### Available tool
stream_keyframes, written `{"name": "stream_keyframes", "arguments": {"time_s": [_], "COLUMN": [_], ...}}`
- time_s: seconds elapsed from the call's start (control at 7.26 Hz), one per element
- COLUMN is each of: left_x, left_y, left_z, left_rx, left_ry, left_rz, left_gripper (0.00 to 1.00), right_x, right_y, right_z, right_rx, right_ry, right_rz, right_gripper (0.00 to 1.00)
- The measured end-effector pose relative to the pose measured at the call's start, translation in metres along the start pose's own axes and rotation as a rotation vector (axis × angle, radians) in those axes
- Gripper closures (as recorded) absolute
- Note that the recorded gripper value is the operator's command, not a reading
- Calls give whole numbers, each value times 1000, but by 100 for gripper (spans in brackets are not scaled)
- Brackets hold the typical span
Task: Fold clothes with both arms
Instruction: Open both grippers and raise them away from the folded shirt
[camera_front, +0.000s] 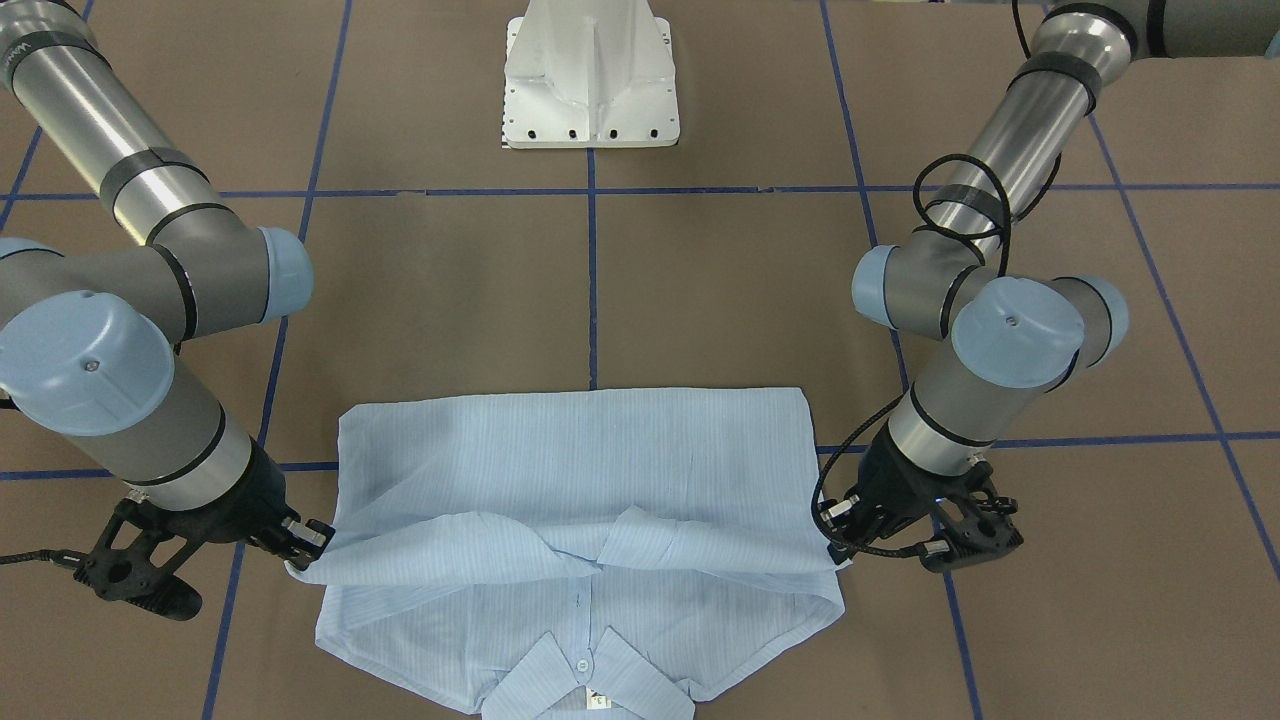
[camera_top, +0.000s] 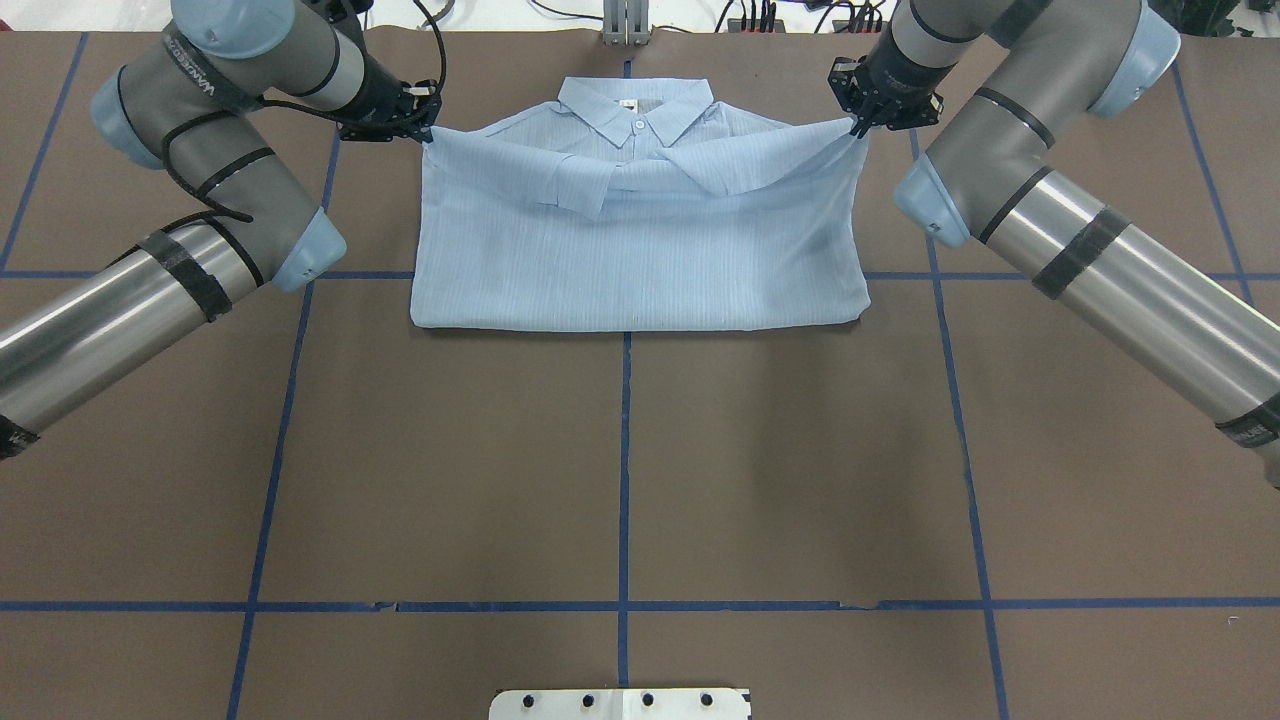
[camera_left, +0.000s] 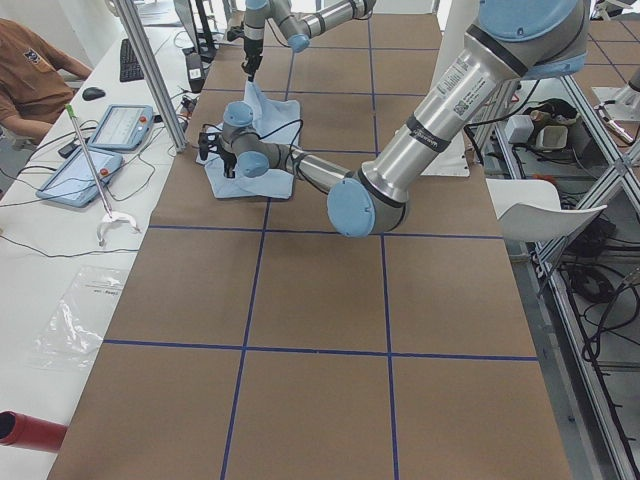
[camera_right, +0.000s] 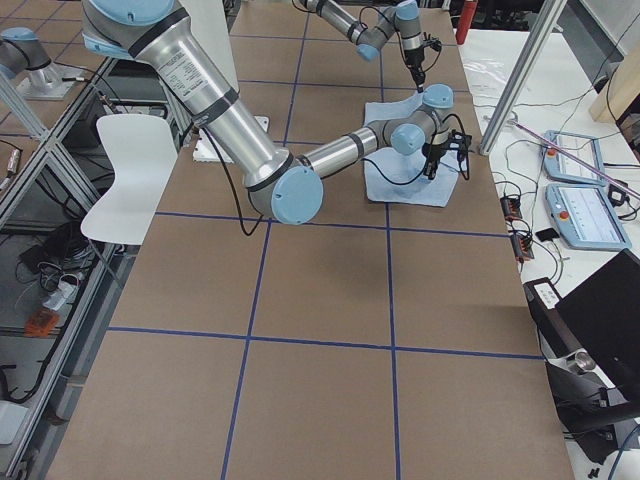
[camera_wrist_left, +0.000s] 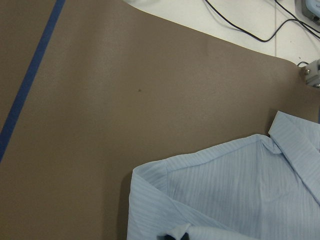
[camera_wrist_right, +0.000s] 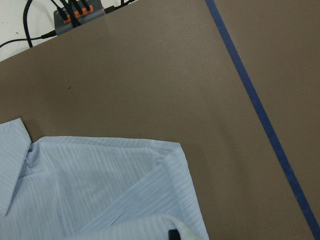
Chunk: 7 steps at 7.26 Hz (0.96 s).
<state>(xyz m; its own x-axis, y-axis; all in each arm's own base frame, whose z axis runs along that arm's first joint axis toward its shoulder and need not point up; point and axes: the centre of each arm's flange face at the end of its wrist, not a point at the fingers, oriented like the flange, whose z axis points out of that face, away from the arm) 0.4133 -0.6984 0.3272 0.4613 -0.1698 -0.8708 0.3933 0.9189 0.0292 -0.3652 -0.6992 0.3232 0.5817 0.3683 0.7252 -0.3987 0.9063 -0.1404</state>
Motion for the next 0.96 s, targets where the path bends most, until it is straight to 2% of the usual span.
{"name": "stream_keyframes", "arguments": {"time_s": [0.14,0.28,0.41,0.55,0.69,0.96], "left_x": [5,7,7,4,-8,-49], "left_y": [-2,-3,-3,-6,-12,-27], "left_z": [2,2,2,1,-7,-45], "left_rx": [0,0,1,4,15,45], "left_ry": [2,4,4,1,-2,11], "left_rz": [1,3,3,1,-2,1], "left_gripper": [100,100,10,0,0,0], "right_x": [-5,-10,-15,-16,-6,25], "right_y": [-1,-1,0,1,0,3], "right_z": [2,0,-1,1,7,18], "right_rx": [-1,1,4,8,12,10], "right_ry": [2,-2,-12,-31,-50,-70], "right_rz": [-1,-4,-12,-29,-67,-146], "right_gripper": [97,14,0,0,0,0]}}
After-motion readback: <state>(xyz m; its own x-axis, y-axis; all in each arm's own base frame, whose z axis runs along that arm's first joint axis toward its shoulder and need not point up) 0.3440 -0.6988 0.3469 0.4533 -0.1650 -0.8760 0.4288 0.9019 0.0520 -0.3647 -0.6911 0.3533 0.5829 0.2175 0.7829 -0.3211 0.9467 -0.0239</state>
